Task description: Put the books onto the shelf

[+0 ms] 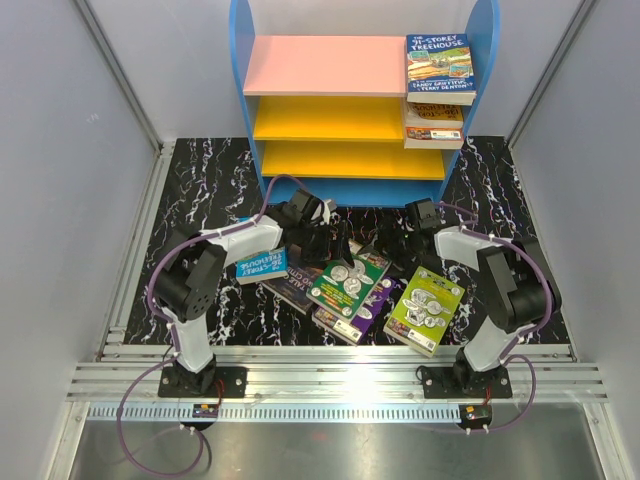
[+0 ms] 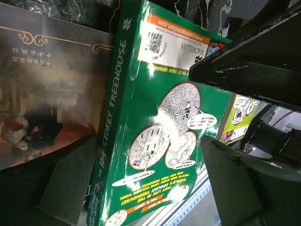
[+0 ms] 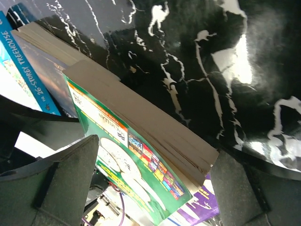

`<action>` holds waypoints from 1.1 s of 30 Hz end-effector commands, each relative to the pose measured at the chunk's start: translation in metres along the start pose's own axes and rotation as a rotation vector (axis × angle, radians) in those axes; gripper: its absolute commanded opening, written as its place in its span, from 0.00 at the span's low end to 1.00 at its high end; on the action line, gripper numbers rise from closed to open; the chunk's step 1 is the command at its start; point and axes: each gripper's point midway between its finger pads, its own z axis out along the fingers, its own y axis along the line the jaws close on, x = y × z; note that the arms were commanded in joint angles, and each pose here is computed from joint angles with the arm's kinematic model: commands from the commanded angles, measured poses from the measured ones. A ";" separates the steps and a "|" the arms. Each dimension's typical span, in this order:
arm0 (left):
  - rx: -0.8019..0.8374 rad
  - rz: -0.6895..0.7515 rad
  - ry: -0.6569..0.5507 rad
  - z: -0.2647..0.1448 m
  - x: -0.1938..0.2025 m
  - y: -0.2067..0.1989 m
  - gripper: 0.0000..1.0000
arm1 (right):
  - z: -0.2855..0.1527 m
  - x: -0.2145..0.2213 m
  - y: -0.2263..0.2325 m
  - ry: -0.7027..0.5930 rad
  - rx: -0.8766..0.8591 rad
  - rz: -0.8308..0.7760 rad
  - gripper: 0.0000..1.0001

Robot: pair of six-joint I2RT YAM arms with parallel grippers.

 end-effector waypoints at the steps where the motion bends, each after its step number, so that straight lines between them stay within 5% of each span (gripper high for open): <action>1: 0.054 0.008 0.019 0.005 -0.002 -0.012 0.98 | 0.019 0.012 -0.027 0.023 0.086 -0.014 1.00; 4: 0.070 0.001 0.034 0.007 0.001 -0.013 0.98 | 0.019 0.009 -0.021 0.011 0.062 -0.027 0.97; 7: 0.086 -0.004 0.045 0.008 0.003 -0.015 0.98 | 0.018 0.007 -0.015 0.009 0.037 -0.034 0.81; 12: 0.095 -0.016 0.052 0.010 0.004 -0.015 0.97 | 0.017 0.009 -0.014 0.017 0.032 -0.046 0.38; 19: 0.097 -0.027 0.045 0.010 0.002 -0.017 0.96 | -0.005 0.009 -0.003 -0.004 0.022 -0.096 0.03; 33: 0.166 0.008 -0.126 -0.051 -0.026 -0.037 0.96 | -0.135 0.021 0.088 -0.146 -0.185 -0.215 0.00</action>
